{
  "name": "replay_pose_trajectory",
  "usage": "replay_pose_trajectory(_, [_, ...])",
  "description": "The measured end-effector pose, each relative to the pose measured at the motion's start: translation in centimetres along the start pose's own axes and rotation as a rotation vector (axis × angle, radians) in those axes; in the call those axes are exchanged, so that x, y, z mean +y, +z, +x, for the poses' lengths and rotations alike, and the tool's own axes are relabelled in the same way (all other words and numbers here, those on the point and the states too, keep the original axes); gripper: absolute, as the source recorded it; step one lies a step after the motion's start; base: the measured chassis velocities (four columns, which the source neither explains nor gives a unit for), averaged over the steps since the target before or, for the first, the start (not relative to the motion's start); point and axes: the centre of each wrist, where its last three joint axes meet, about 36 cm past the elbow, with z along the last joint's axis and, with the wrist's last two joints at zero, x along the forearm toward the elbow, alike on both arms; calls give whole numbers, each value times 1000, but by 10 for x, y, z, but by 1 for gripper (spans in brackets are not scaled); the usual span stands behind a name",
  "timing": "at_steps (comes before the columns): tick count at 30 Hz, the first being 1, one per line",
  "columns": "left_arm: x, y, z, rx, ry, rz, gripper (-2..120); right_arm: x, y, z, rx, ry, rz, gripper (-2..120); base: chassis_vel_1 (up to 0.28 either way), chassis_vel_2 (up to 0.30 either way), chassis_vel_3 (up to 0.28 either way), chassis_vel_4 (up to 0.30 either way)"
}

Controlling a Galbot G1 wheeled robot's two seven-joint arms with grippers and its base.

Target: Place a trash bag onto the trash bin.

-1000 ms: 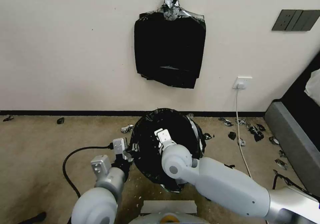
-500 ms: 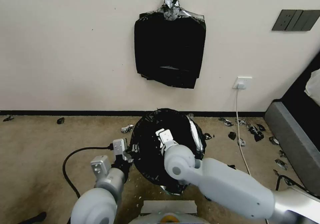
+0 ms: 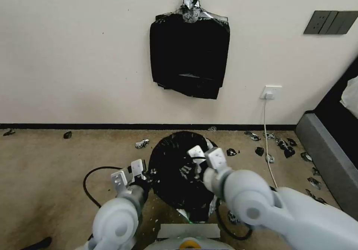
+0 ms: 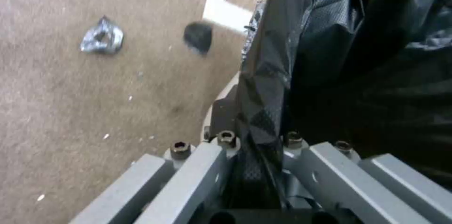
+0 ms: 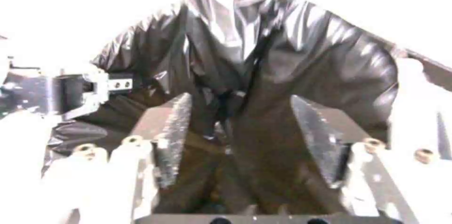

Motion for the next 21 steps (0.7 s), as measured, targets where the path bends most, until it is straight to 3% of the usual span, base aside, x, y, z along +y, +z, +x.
replay_pose_trajectory(7, [-10, -13, -20, 5, -14, -56, 3, -5, -1, 6, -19, 9, -1, 93, 0, 0, 0, 0])
replay_pose_trajectory(10, [-10, -14, -22, 0, -23, -65, 3, -7, -2, 6, -21, 15, -4, 99, 0, 0, 0, 0])
replay_pose_trajectory(15, [-7, -12, -28, 7, -37, -71, 4, -9, -2, 4, -20, 22, -7, 100, 0, 0, 0, 0])
replay_pose_trajectory(21, [-8, -9, -31, 13, -32, -66, 19, -9, -1, 2, -19, 26, -8, 100, 0, 0, 0, 0])
